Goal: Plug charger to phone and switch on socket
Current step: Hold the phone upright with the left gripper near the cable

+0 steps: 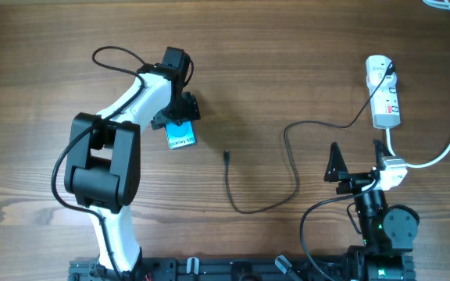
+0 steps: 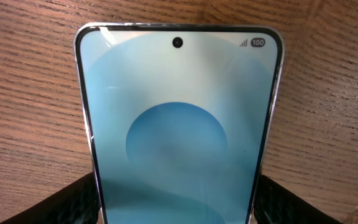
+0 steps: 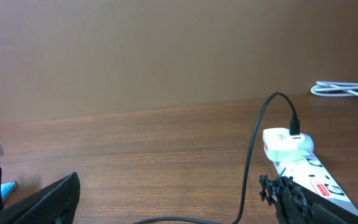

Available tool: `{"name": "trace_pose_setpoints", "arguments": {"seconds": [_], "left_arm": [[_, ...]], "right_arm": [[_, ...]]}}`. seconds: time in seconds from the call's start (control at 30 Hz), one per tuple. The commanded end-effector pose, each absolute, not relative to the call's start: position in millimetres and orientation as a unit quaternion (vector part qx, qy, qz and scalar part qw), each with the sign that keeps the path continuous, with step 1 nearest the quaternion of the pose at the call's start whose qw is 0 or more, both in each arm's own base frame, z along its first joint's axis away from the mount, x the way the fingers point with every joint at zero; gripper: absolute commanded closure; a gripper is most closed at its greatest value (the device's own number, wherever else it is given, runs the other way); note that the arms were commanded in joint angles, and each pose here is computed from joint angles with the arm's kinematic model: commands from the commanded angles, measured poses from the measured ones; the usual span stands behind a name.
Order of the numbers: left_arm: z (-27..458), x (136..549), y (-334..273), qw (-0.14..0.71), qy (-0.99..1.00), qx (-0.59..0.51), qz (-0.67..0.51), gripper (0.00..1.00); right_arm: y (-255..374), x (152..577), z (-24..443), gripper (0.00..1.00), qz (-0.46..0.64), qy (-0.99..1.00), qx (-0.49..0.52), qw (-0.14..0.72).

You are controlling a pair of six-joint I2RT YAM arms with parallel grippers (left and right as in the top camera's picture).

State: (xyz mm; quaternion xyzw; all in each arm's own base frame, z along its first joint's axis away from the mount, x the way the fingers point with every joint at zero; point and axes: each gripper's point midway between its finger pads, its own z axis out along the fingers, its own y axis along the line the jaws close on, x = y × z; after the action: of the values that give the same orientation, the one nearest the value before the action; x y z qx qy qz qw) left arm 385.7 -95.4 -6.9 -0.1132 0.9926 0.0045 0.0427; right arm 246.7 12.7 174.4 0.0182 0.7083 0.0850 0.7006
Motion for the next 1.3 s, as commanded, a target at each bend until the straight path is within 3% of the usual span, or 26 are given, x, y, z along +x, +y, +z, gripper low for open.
{"name": "trace_pose_setpoints", "arguments": {"seconds": [0.0,0.13,0.3,1.27], "left_arm": [[-62,344,-93,-0.047,0.992,-0.116,0.015,0.22],[-62,344,-93,-0.046,0.992,-0.116,0.015,0.21],[-62,343,-93,-0.048,0.992,-0.116,0.016,0.10],[-60,335,-79,-0.059,0.992,-0.099,0.055,0.11]], "right_arm": [[16,246,177,0.00,0.095,0.704,0.017,0.704],[16,246,177,0.00,0.095,0.704,0.016,0.704],[16,246,177,0.00,0.095,0.704,0.017,0.704],[16,246,177,0.00,0.095,0.704,0.017,0.704]]}}
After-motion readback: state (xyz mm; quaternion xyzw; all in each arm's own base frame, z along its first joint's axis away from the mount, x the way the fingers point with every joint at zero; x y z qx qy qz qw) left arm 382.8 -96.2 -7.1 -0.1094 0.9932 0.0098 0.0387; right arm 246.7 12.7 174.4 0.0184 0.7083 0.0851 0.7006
